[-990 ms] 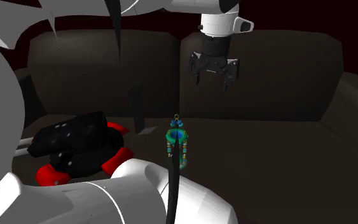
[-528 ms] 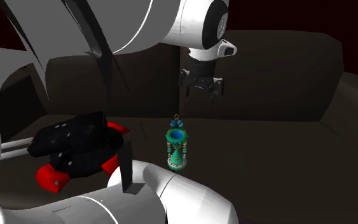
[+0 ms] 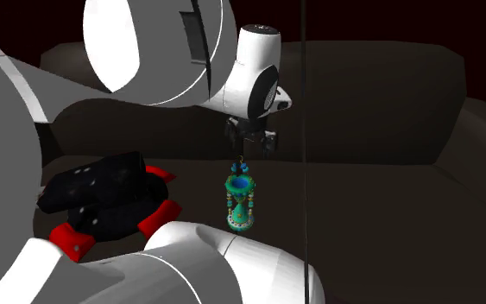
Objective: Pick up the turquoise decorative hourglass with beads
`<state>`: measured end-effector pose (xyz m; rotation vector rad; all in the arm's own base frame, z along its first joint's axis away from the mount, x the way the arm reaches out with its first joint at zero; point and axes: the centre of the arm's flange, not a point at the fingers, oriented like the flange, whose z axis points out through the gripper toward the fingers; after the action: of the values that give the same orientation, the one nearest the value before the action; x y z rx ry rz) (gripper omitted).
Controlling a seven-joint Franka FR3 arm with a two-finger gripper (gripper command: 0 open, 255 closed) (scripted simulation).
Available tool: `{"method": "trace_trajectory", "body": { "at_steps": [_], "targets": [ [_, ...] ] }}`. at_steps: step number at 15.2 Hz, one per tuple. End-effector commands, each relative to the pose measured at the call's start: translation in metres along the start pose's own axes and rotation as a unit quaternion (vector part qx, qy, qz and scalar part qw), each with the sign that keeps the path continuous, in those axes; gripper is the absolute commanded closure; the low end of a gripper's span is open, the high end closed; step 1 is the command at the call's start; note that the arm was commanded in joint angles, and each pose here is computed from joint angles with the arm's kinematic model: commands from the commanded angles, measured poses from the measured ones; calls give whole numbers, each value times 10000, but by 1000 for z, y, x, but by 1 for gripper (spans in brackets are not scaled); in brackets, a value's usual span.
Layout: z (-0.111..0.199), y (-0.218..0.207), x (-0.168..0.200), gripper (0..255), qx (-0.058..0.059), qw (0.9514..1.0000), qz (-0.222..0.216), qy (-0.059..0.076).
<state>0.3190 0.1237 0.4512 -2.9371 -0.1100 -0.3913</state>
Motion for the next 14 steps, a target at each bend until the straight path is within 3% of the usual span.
{"method": "trace_trajectory", "body": {
  "at_steps": [1, 4, 13, 14],
  "targets": [
    [23, -10, -8, 0, 102, 9998, -48, 141],
    [49, -22, -12, 0, 211, 9994, -109, 268],
    [87, -16, -23, 0, 211, 9994, -109, 268],
    [87, -15, -23, 255, 211, 9994, -109, 268]
  ]
}}
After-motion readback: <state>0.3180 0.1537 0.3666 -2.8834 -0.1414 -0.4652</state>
